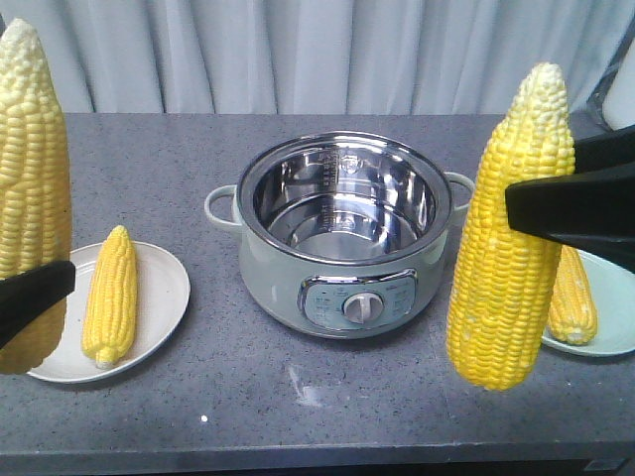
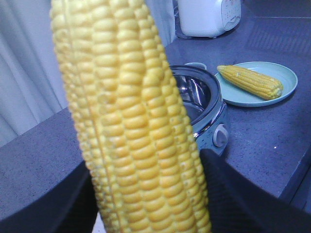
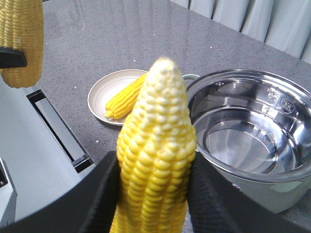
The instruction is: Distribute corn equally
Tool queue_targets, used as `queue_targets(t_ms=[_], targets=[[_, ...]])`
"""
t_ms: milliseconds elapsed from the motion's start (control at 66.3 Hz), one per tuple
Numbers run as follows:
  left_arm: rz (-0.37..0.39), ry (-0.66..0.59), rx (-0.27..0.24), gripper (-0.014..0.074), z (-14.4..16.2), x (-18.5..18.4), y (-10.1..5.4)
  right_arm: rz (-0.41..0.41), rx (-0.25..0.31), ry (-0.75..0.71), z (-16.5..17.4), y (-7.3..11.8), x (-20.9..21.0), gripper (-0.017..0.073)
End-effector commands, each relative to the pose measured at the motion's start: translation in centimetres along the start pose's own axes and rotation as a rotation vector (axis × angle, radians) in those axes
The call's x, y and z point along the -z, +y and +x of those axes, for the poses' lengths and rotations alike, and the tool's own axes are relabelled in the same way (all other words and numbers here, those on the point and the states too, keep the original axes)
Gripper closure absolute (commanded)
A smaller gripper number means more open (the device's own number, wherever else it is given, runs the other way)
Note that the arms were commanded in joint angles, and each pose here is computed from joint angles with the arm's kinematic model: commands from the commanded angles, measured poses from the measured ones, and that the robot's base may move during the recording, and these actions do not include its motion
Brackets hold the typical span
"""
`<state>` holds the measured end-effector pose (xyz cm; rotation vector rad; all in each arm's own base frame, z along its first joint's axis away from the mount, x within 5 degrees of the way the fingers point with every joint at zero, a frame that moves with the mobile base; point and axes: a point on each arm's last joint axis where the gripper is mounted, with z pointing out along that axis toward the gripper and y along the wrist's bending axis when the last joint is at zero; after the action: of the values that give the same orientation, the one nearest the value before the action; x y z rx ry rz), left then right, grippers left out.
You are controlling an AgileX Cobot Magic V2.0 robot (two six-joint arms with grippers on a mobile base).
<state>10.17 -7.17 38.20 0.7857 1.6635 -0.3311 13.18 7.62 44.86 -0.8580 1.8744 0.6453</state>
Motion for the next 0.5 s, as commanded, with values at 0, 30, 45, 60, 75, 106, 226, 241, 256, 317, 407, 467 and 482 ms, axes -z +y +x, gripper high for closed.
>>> queue_targets(t_ms=[0, 30, 45, 60, 75, 106, 226, 241, 256, 317, 407, 467, 482], targets=[[-0.041, -0.085, 0.019, 0.0270, -1.25, 0.38, 0.46, 0.015, 0.004, -0.092, -1.16, 0.27, 0.67, 0.0355], [-0.041, -0.085, 0.019, 0.0270, -1.25, 0.38, 0.46, 0.015, 0.004, -0.092, -1.16, 0.27, 0.67, 0.0355], [-0.041, -0.085, 0.019, 0.0270, -1.25, 0.38, 0.46, 0.015, 0.004, -0.092, -1.16, 0.27, 0.67, 0.0355], [-0.041, -0.085, 0.019, 0.0270, -1.25, 0.38, 0.46, 0.015, 0.004, -0.092, -1.16, 0.27, 0.67, 0.0355], [-0.041, -0.085, 0.019, 0.0270, -1.25, 0.38, 0.46, 0.015, 0.004, -0.092, -1.16, 0.27, 0.67, 0.0355], [-0.041, -0.085, 0.019, 0.0270, -1.25, 0.38, 0.46, 0.015, 0.004, -0.092, -1.16, 0.27, 0.67, 0.0355], [-0.041, -0.085, 0.019, 0.0270, -1.25, 0.38, 0.46, 0.015, 0.004, -0.092, -1.16, 0.27, 0.67, 0.0355], [-0.041, -0.085, 0.019, 0.0270, -1.25, 0.38, 0.46, 0.015, 0.004, -0.092, -1.16, 0.27, 0.67, 0.0355], [-0.041, -0.085, 0.019, 0.0270, -1.25, 0.38, 0.46, 0.015, 0.004, -0.092, -1.16, 0.27, 0.67, 0.0355], [-0.041, -0.085, 0.019, 0.0270, -1.25, 0.38, 0.46, 0.015, 0.003, -0.093, -1.16, 0.28, 0.67, 0.0355], [-0.041, -0.085, 0.019, 0.0270, -1.25, 0.38, 0.45, 0.015, 0.003, -0.093, -1.16, 0.28, 0.67, 0.0355], [-0.041, -0.085, 0.019, 0.0270, -1.25, 0.38, 0.45, 0.015, 0.003, -0.093, -1.16, 0.28, 0.67, 0.0355], [-0.041, -0.085, 0.019, 0.0270, -1.25, 0.38, 0.45, 0.015, 0.003, -0.093, -1.16, 0.28, 0.67, 0.0355]])
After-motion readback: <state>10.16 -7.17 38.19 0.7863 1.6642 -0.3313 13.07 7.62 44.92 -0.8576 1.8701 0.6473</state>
